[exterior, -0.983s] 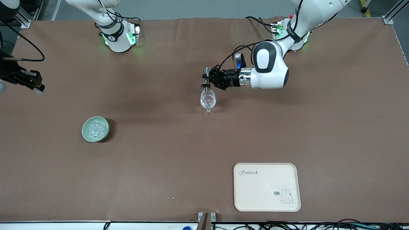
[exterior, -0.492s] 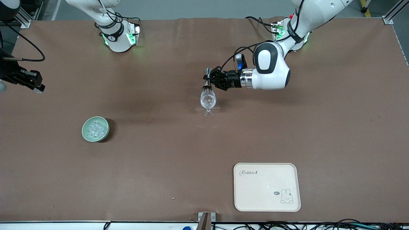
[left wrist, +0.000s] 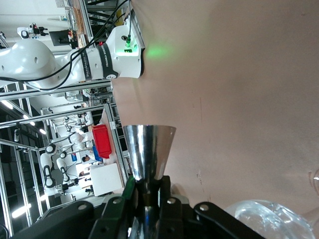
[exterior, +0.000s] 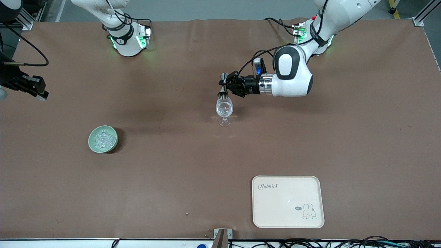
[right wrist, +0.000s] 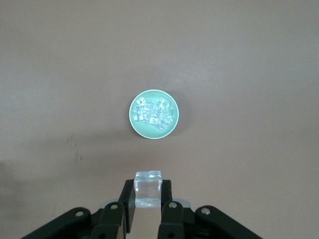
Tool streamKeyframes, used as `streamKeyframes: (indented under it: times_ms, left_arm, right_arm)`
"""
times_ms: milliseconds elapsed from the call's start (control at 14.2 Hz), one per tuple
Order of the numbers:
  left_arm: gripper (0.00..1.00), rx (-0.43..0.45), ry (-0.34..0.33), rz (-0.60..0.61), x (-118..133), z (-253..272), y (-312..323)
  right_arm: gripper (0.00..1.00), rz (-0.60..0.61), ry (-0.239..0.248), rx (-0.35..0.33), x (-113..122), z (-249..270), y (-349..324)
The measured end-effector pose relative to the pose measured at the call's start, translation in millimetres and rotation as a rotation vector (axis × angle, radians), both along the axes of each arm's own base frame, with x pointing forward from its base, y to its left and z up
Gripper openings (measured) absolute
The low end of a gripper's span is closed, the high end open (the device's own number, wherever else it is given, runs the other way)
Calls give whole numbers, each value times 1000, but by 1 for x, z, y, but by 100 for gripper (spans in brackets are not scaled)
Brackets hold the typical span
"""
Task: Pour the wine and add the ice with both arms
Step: 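Tilt the jigger over the wine glass with the left gripper to pour, then move the right gripper with ice over the glass while the left gripper withdraws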
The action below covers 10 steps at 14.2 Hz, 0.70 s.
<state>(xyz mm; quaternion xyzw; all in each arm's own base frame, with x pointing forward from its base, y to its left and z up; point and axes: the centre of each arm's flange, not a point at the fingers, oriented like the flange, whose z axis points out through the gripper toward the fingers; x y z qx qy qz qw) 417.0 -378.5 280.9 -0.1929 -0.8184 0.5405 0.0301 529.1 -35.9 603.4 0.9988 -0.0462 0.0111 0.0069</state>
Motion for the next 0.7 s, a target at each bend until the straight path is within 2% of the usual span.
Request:
streamKeyframes:
  times_ms: [421,702]
  left_arm:
    - [22,-4,-17,-3,2,2,1]
    - [22,-25,-151,-27,13,14,11]
  right_arm:
    - [24,0,0,0,0,0,0]
    - [24,0,1,0,0,0,0]
